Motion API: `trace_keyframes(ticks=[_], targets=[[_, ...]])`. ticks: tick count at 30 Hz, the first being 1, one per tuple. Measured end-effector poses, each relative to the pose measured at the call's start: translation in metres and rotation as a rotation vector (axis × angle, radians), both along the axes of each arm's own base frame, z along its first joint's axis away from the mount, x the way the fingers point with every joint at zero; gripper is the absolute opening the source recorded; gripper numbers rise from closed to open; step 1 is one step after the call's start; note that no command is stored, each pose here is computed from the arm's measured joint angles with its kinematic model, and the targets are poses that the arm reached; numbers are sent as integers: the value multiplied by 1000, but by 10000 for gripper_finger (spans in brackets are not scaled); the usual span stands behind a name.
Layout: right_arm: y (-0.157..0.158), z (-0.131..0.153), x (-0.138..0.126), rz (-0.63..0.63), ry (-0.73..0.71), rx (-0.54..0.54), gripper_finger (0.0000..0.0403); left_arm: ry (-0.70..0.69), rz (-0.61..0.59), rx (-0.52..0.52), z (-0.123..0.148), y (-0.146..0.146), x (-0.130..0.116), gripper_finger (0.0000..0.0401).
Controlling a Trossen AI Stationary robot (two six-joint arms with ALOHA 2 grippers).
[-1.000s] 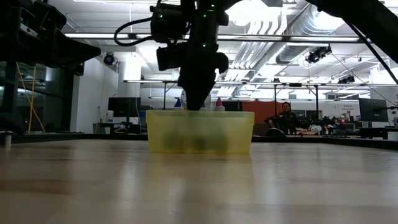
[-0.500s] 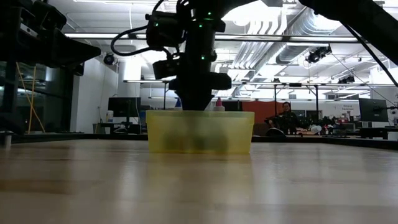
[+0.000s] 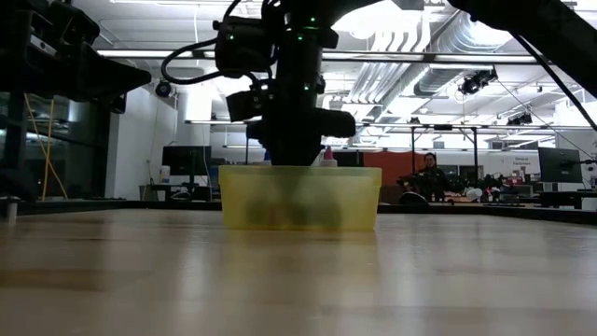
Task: Pick & Place food coloring
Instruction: Put the small brown coloring bottle in the yellow transparent bin
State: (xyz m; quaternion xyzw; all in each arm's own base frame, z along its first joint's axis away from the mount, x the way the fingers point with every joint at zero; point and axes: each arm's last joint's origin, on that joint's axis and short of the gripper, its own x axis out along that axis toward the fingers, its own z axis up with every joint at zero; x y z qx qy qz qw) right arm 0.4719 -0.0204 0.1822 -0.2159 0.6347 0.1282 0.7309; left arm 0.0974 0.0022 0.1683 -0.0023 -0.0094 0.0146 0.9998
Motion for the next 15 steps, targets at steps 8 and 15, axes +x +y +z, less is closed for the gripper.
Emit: trace_keyframes(ticks=[8,15], targets=[[0,0,-1,3,12,-18,71,0,0,0,0,0,0,0],[3,0,-2,8,19,-17,72,0,0,0,0,0,0,0]])
